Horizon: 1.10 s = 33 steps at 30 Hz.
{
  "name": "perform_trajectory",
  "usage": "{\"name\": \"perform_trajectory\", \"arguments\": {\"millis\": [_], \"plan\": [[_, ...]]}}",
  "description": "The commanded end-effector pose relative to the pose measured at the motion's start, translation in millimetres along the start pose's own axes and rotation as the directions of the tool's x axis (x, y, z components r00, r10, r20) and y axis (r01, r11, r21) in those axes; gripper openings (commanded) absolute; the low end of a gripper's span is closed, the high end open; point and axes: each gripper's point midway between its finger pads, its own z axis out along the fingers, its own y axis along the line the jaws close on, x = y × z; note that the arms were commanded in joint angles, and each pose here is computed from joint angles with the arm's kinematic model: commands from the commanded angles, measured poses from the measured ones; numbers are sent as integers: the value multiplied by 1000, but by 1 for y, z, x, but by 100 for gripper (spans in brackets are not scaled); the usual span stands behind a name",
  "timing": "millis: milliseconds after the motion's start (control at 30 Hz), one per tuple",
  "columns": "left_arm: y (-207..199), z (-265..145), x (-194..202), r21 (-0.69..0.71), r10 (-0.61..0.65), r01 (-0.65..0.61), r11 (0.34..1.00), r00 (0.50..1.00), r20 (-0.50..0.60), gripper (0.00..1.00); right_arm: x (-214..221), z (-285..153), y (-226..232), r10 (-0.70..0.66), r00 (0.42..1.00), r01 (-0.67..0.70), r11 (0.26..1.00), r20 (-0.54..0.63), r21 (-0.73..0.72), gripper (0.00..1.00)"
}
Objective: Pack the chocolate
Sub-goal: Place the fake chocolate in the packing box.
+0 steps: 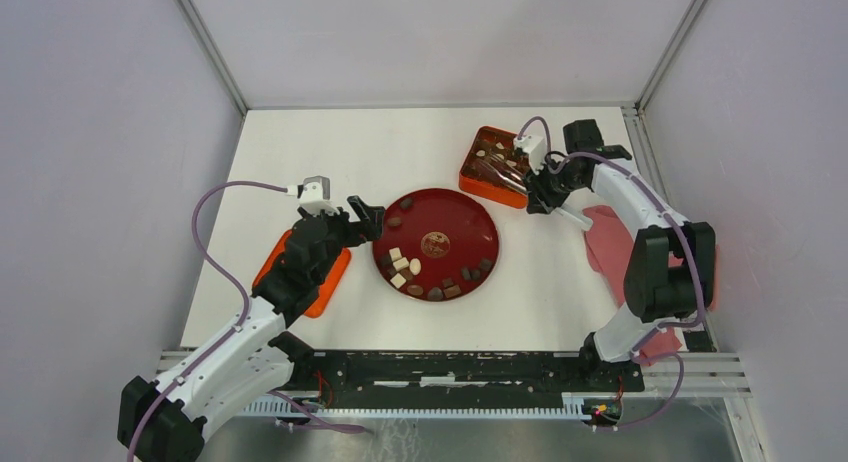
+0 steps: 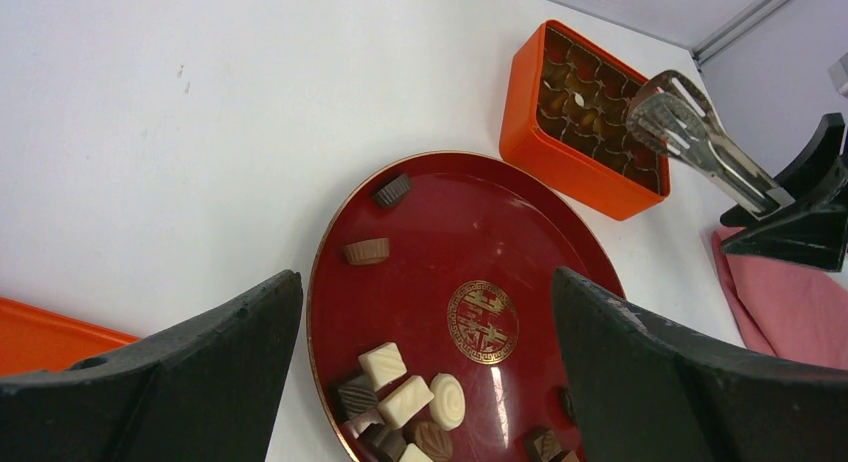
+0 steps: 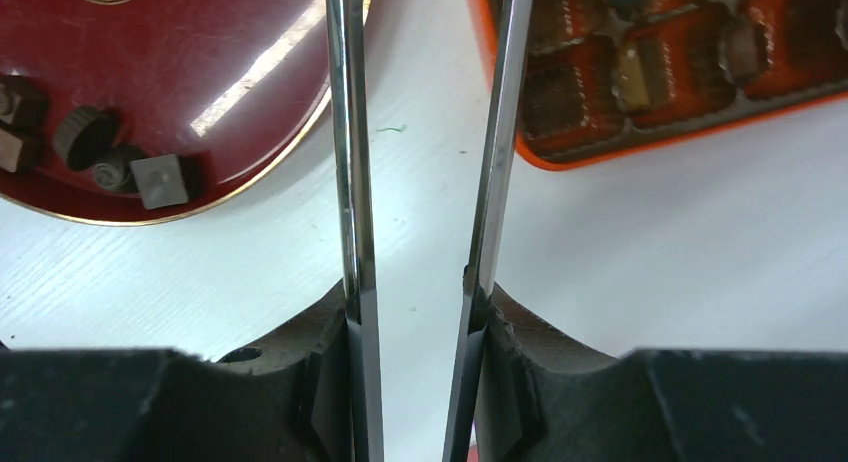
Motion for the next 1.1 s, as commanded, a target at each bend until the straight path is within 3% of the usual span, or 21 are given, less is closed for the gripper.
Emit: {"name": "perform_trajectory", "arguments": {"millis": [0, 1067], "plan": [[-7, 2, -14, 19, -26, 25, 999, 999, 43, 98, -11, -6, -25, 13, 999, -14, 1000, 43, 16, 5], [-6, 2, -13, 15, -25, 24, 1000, 999, 40, 98, 23, 21, -39, 82, 995, -83, 997, -58, -6, 38]]}}
